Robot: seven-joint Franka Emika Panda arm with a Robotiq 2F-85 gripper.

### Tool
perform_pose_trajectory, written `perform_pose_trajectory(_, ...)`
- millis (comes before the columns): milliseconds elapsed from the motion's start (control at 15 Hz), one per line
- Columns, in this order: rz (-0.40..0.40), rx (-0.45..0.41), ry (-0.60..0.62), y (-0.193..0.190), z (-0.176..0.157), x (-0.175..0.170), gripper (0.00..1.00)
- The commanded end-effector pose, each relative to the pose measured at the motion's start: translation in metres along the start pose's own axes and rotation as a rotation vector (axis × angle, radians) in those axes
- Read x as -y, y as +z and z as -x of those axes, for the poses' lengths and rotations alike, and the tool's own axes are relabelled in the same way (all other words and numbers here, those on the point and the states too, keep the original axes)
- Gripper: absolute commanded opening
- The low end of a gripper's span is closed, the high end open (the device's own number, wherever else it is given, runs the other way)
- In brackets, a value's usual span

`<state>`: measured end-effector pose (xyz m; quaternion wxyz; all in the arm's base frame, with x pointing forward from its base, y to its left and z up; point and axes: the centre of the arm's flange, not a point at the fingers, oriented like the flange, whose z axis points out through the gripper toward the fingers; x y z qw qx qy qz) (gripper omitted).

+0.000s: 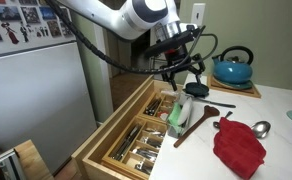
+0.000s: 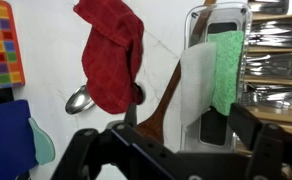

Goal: Remove the transparent cutlery holder from the drawer, put it on the countertop and then put the green and white sponges inside it.

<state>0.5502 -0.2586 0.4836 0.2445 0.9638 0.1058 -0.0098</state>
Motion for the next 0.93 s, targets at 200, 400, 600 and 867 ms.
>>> perform_pose_trajectory(200, -0.323, -0.051, 0.065, -0.041, 0.03, -0.023, 1.0)
perform_pose_trajectory(400, -0.361, -0.014, 0.099, -0.051, 0.041, -0.032, 1.0)
perform_pose_trajectory(600, -0.361, 0.012, 0.125, -0.055, 0.049, -0.04, 1.0)
perform_pose_trajectory(867, -0.338, 0.001, 0.111, -0.055, 0.048, -0.039, 1.0)
